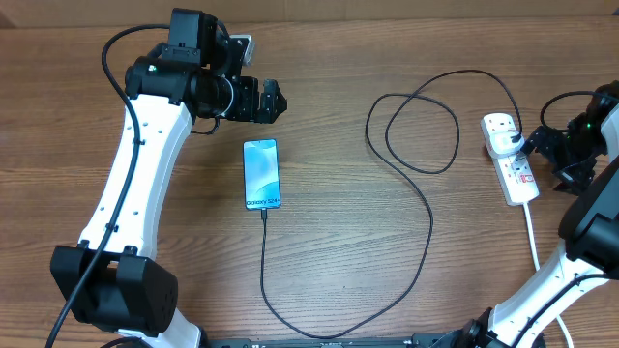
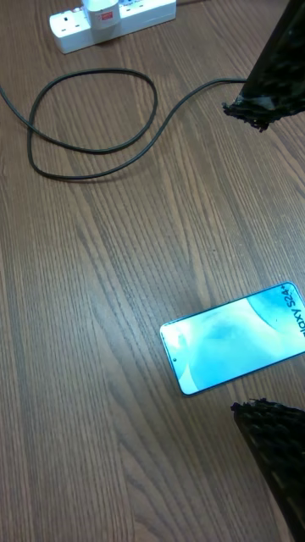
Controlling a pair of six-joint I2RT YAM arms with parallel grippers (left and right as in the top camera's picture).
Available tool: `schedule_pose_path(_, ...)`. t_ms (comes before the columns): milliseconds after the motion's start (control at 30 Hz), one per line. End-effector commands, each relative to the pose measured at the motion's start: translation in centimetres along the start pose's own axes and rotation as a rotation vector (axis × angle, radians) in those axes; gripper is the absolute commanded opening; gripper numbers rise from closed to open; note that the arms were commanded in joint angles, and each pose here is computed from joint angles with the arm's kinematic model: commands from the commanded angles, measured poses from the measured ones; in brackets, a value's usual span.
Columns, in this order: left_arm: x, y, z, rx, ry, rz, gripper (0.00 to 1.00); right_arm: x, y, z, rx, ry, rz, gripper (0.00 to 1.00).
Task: Plug charger to phone and switch on socket
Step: 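Press the orange socket switch down with the right gripper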
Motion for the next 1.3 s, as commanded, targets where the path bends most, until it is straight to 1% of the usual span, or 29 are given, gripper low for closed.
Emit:
schedule_pose_path(0, 0.0, -0.7, 1.3, -0.007, -0.032, -0.037, 1.00, -0.2, -0.2, -0.9, -0.013, 0.022, -0.006, 1.00)
schedule_pose_path(300, 0.0, -0.7, 1.3, -0.007, -0.029, -0.036, 1.00, 1.1, -0.7, 2.2, -0.016, -0.029, -0.016, 1.00)
schedule_pose_path(633, 0.0, -0.7, 1.3, -0.006, -0.028, -0.036, 0.99, 1.5, -0.8, 2.1, -0.026, -0.046, -0.016, 1.00)
schedule_pose_path(933, 0.0, -0.7, 1.3, -0.007, -0.029, -0.036, 1.00, 1.5, -0.9, 0.5, -0.031, -0.002, -0.033, 1.00)
schedule_pose_path(1267, -0.1, -0.7, 1.3, -0.005, -0.025, -0.034, 1.00, 1.6, -0.8, 0.4, -0.029, -0.005, -0.034, 1.00)
Point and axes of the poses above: each gripper's point midway between its finger pads, its own z axis back along the fingers, its own y axis along the line the jaws close on, x = y × z, the point moved 8 cm from there along z, back along the fingers, and after that the axes turned 15 degrees about z, right-handed, at the moved point
